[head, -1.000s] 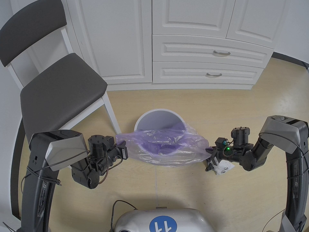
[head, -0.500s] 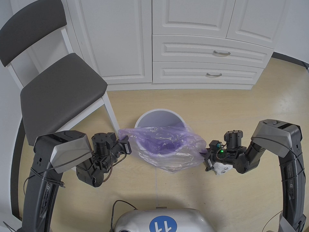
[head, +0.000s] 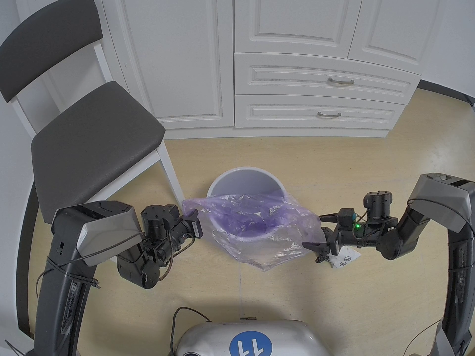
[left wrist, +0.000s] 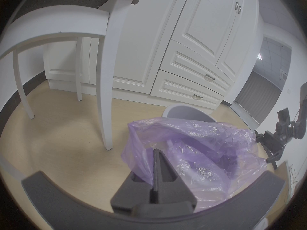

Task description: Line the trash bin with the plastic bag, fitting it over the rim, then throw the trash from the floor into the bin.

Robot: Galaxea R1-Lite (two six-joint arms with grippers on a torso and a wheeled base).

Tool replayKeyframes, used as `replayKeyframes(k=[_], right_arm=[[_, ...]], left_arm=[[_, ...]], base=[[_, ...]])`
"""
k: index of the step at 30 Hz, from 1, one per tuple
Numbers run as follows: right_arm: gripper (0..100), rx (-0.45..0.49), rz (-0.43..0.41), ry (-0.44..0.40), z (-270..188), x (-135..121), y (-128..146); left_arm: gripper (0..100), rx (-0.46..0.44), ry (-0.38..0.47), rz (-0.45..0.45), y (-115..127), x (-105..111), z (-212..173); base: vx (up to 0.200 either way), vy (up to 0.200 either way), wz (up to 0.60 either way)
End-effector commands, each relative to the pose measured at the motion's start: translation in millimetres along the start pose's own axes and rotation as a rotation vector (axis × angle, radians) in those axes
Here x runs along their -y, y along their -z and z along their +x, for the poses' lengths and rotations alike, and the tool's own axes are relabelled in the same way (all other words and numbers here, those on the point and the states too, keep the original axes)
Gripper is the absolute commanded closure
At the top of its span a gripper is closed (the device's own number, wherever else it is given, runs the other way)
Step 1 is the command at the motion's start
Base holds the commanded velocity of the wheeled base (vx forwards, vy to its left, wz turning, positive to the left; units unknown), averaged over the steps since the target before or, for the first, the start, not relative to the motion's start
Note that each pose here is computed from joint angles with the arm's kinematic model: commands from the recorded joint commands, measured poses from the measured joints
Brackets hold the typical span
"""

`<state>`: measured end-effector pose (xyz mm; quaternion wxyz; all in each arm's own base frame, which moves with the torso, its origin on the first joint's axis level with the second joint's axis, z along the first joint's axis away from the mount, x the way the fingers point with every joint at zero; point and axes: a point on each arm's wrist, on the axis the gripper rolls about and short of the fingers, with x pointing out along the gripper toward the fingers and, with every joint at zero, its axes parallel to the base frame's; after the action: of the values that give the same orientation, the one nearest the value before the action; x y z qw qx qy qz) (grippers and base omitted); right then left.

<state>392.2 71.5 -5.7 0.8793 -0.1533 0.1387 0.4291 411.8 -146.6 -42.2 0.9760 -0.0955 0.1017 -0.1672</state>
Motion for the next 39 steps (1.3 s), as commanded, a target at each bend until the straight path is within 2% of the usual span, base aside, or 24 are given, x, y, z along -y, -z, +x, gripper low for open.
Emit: replayKeyframes(k=[1, 5, 8, 9, 13, 16, 19, 24, 25, 28, 31, 32, 34, 35, 36, 39], right_arm=[[0, 0.057, 0.017, -0.042, -20, 8, -8], [0, 0.095, 0.049, -0.084, -24, 7, -15], [0, 0.104, 0.052, -0.074, -23, 8, -22], [0, 0.100, 0.056, -0.060, -21, 7, -24], [0, 0.040, 0.041, 0.103, -2, -13, -43], [0, 0.065, 0.002, 0.191, 10, -32, -53], [0, 0.136, -0.043, 0.219, 10, -49, -56], [0, 0.166, -0.084, 0.267, -7, -57, -60], [0, 0.179, -0.092, 0.276, -10, -58, -65], [0, 0.221, -0.110, 0.256, -9, -67, -82], [0, 0.210, -0.120, 0.216, 2, -79, -87], [0, 0.160, -0.148, 0.175, 10, -86, -89], [0, 0.096, -0.205, 0.151, 14, -86, -94], [0, 0.082, -0.222, 0.148, 14, -86, -96], [0, 0.019, -0.266, 0.152, 15, -82, -106], [0, -0.083, -0.302, 0.171, 25, -79, -122]], left_arm=[[100, -0.004, -0.008, -0.001, 3, -4, 2], [100, -0.011, -0.012, -0.002, 7, -7, 2], [100, -0.010, -0.012, -0.002, 7, -7, 3], [100, -0.011, -0.012, -0.002, 7, -6, 2], [100, -0.013, -0.013, 0.000, 7, -6, 1], [100, -0.015, -0.010, 0.000, 6, -4, 0], [100, -0.026, -0.011, 0.006, 8, -4, -2], [100, -0.047, -0.008, 0.014, 12, -4, -5], [0, -0.047, -0.006, 0.014, 11, -4, -5], [0, -0.055, -0.006, 0.015, 12, -3, -8], [0, -0.066, -0.004, 0.018, 12, -4, -13], [0, -0.064, 0.022, 0.019, 11, -3, -15], [0, -0.067, 0.051, 0.021, 12, -2, -18], [0, -0.069, 0.055, 0.026, 12, -2, -18], [0, -0.081, 0.057, 0.041, 15, -4, -20], [0, -0.084, 0.052, 0.061, 16, -6, -21]], base=[[0.000, 0.000, 0.00], [0.000, 0.000, 0.00], [0.000, 0.000, 0.00], [0.000, 0.000, 0.00], [0.000, 0.000, 0.00], [0.000, 0.000, 0.00], [0.000, 0.000, 0.00], [0.000, 0.000, 0.00], [0.000, 0.000, 0.00], [0.000, 0.000, 0.00], [0.000, 0.000, 0.00], [0.000, 0.000, 0.00], [0.000, 0.000, 0.00], [0.000, 0.000, 0.00], [0.000, 0.000, 0.00], [0.000, 0.000, 0.00]])
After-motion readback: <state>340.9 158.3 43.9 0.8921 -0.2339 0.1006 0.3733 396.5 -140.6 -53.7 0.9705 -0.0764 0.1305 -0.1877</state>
